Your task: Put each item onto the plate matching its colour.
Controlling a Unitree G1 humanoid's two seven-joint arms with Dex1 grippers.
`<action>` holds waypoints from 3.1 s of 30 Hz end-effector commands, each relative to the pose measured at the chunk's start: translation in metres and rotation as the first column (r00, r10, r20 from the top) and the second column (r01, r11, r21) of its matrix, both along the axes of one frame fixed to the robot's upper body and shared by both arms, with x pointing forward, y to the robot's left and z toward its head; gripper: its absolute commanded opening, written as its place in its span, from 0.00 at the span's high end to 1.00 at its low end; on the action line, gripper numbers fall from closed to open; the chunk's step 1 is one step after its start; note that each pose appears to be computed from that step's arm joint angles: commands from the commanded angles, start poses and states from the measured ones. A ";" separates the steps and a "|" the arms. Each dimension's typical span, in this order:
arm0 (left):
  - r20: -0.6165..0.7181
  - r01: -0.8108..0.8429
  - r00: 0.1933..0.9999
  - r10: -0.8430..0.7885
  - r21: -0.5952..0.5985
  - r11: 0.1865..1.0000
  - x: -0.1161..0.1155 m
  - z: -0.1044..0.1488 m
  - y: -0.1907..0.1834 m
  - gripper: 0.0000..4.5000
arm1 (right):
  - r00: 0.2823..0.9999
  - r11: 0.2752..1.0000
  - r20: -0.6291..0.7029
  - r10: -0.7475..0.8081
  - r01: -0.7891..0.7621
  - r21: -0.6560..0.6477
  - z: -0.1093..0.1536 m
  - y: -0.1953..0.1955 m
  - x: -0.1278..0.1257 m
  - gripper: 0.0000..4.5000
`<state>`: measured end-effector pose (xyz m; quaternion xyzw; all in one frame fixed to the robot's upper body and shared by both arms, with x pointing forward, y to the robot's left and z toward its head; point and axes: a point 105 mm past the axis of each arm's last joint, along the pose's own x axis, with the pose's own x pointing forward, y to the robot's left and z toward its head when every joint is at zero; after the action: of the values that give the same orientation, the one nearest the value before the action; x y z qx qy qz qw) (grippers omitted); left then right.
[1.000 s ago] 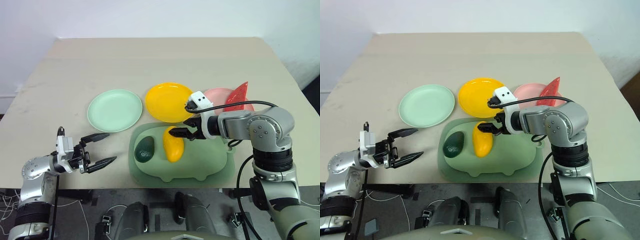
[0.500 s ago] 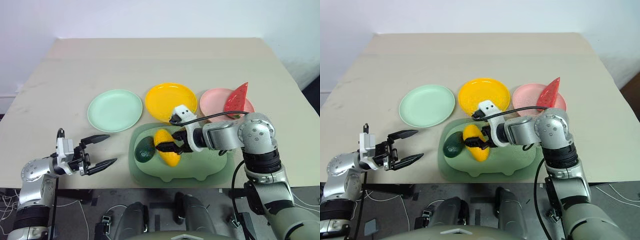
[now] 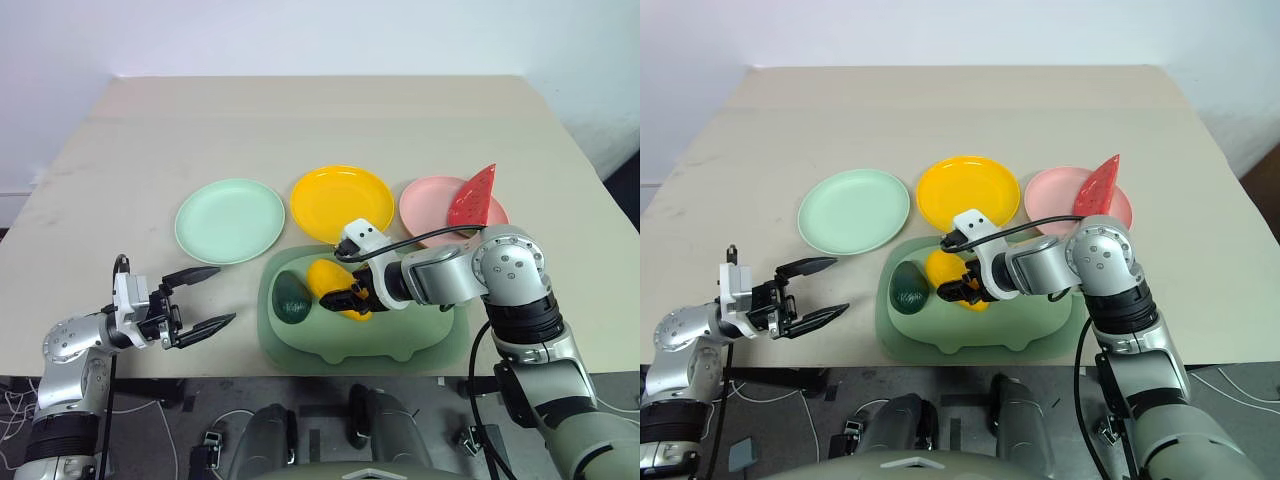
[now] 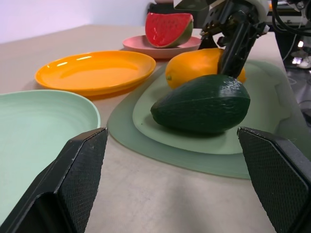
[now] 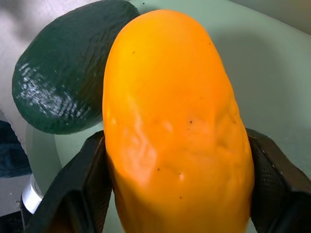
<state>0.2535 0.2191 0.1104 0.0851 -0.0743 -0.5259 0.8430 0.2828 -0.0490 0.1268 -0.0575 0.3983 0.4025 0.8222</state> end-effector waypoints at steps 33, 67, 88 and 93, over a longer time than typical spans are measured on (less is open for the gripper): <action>0.053 0.027 0.998 -0.028 0.029 0.999 0.003 0.011 0.005 0.00 | 0.898 0.972 0.438 -0.038 -0.069 0.227 0.104 -0.065 0.081 0.00; -0.070 0.619 0.781 -0.621 0.220 0.754 0.057 0.025 -0.114 0.00 | 0.819 0.984 0.563 0.108 -0.168 0.056 0.008 -0.164 -0.057 0.00; -0.154 0.682 0.731 -0.665 0.212 0.700 0.034 -0.003 -0.112 0.00 | 0.831 0.989 0.550 0.080 -0.134 0.059 0.008 -0.162 -0.051 0.00; -0.145 0.661 0.749 -0.646 0.224 0.716 0.036 -0.005 -0.110 0.00 | 0.819 0.981 0.557 0.139 -0.189 0.033 0.006 -0.159 -0.055 0.00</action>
<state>0.2872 0.1075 0.0995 0.1369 0.0088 -0.8013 0.5823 0.2305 -0.2107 0.1289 -0.1513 0.1304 0.4411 0.8749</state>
